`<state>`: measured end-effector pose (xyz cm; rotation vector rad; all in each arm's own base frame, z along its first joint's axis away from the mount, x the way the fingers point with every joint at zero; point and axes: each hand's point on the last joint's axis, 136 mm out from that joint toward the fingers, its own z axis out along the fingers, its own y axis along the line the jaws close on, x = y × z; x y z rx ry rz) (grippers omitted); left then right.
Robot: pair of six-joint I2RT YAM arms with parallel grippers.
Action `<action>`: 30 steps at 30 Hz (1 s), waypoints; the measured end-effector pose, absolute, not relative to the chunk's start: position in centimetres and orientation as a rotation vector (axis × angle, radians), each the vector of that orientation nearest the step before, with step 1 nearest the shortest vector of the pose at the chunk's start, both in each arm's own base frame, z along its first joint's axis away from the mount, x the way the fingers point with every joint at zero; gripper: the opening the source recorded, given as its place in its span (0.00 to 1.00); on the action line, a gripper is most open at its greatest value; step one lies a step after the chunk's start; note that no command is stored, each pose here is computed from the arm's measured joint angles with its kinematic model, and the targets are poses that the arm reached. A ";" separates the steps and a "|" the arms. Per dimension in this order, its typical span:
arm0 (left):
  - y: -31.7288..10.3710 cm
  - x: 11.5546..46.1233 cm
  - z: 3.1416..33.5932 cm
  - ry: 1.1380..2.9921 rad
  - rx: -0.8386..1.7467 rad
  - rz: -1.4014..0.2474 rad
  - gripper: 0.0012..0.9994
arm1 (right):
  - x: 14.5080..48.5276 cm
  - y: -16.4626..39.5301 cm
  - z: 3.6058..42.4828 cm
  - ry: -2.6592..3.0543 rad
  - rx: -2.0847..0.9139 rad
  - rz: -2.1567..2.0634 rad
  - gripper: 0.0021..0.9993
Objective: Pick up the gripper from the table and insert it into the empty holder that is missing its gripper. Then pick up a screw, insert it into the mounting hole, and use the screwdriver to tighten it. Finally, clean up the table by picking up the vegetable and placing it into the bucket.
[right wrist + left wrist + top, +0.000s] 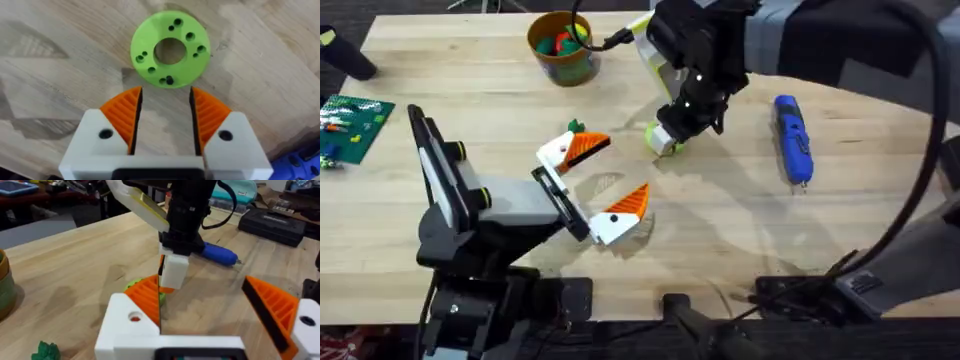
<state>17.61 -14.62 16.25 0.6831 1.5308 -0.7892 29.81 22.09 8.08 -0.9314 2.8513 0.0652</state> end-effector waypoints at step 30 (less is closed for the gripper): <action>-14.6 17.6 16.2 1.531 0.683 -0.789 0.99 | 30.0 22.5 6.2 2.832 -0.934 0.074 0.55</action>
